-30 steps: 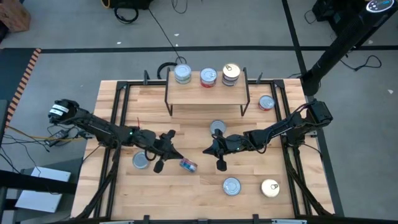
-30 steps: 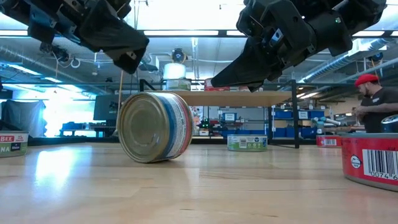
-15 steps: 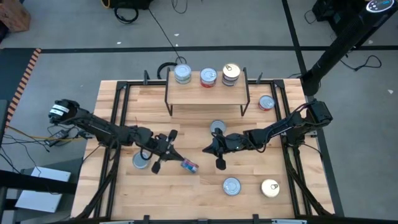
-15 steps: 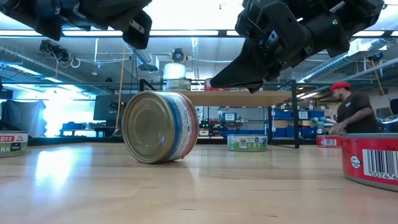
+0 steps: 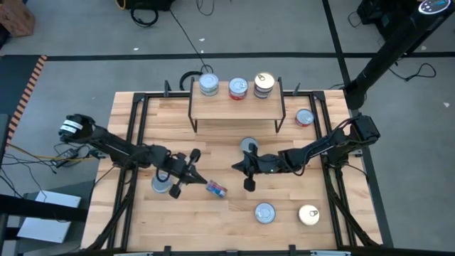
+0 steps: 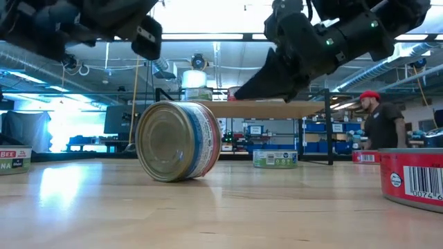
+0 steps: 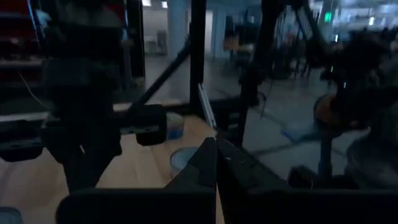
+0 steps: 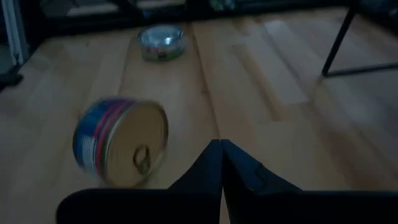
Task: Stack canned seafood by type on shelf
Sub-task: Put the blue and pink tuna can on the shelf aligned with the blue and pink tuna cans
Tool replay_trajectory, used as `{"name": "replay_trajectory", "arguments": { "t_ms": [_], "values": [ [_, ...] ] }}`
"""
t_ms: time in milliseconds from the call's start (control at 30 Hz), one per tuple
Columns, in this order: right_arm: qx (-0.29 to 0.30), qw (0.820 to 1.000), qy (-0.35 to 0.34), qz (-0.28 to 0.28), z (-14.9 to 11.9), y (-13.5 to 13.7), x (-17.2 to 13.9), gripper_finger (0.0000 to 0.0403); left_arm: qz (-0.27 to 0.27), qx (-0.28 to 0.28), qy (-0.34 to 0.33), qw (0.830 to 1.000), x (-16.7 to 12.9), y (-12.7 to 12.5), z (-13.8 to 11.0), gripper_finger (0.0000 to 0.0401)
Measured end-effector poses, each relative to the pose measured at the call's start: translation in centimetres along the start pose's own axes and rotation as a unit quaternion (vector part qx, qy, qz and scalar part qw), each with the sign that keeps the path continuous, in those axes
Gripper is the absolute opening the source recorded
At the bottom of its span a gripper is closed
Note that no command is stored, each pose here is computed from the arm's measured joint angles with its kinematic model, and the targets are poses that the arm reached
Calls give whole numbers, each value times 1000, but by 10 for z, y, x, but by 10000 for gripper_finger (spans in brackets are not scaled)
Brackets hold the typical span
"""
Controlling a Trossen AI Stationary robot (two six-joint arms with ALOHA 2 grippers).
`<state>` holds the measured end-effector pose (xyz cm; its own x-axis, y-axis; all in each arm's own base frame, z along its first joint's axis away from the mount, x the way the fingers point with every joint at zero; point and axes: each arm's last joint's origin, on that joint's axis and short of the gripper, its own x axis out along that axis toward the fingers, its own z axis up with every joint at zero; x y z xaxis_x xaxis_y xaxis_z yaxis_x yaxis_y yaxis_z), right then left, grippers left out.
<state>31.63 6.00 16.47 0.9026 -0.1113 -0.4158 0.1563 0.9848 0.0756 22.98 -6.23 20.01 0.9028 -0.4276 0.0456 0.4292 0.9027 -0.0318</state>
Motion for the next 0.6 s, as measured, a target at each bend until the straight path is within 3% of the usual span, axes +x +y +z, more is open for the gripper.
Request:
{"name": "replay_trajectory", "arguments": {
  "t_ms": [67,400,600],
  "values": [
    [2,1000,-14,-8,2,1,0,17,2,-4,-17,1000,-6,0,-4,3],
    [-2,996,-92,-13,15,14,-5,23,36,-14,31,999,-27,1,-31,3],
    [-5,997,-70,-42,32,27,-3,37,38,-18,54,998,-41,-1,-44,3]
  ]
}}
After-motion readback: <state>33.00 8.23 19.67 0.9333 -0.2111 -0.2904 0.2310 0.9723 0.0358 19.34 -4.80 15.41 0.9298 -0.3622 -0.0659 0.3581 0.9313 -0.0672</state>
